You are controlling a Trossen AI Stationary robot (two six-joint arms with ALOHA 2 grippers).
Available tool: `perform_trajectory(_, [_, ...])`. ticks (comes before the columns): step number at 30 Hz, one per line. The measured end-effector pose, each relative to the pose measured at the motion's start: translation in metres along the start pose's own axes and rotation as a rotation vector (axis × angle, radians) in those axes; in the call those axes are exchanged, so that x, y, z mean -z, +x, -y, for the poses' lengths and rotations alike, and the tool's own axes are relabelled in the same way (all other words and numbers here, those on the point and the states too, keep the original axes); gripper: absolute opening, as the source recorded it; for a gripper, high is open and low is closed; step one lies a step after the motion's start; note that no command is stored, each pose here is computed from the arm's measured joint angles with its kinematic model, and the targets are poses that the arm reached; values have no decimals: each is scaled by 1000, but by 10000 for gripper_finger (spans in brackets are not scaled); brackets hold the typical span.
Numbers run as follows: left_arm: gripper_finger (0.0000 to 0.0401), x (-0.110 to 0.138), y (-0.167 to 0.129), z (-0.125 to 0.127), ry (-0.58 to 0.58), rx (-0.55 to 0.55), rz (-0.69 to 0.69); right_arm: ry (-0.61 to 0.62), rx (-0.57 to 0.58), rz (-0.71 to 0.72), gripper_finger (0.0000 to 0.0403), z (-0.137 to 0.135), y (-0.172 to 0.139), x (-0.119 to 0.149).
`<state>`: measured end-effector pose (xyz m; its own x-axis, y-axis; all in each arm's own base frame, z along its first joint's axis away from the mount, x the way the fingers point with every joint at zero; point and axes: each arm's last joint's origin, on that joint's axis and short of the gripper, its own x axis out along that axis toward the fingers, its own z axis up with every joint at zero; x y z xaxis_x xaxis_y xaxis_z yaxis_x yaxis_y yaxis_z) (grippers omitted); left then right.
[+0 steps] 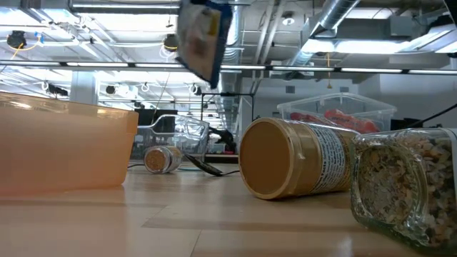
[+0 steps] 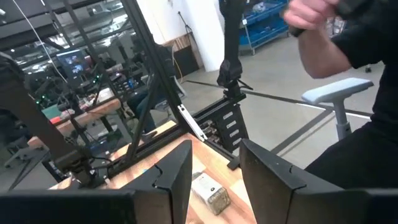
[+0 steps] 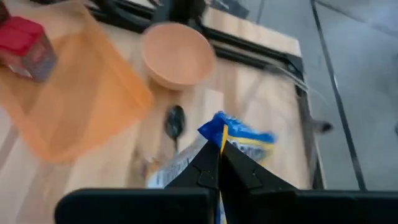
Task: Pick & Place Food Item
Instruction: Put the blue noodle pack into the right transparent bin
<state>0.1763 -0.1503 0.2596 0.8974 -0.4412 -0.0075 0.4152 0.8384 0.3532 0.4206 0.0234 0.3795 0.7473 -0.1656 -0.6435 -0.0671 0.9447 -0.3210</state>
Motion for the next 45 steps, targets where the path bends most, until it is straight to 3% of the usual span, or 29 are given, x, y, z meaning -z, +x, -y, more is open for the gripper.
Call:
perform_trajectory(5, [126,0,0,0,0,0,0,114,81,-35,0,61,-36,18])
perform_trajectory(10, [126,1,0,0,-1,3,-8,298,202,-84,0,112,-92,45])
perform_trajectory(15, [126,1,0,0,-2,-3,-9,417,333,-223,0,134,-132,75])
perform_trajectory(20, [126,1,0,-1,-3,-6,-5,435,419,-379,0,138,-154,96])
perform_trajectory(25, [126,0,0,-1,-6,-8,0,429,506,-564,0,135,-154,109])
perform_trajectory(32, [126,0,0,-1,-28,-8,1,406,575,-701,0,135,-129,128])
perform_trajectory(45, [126,0,0,-1,-28,-7,0,348,504,-1077,0,124,-73,202])
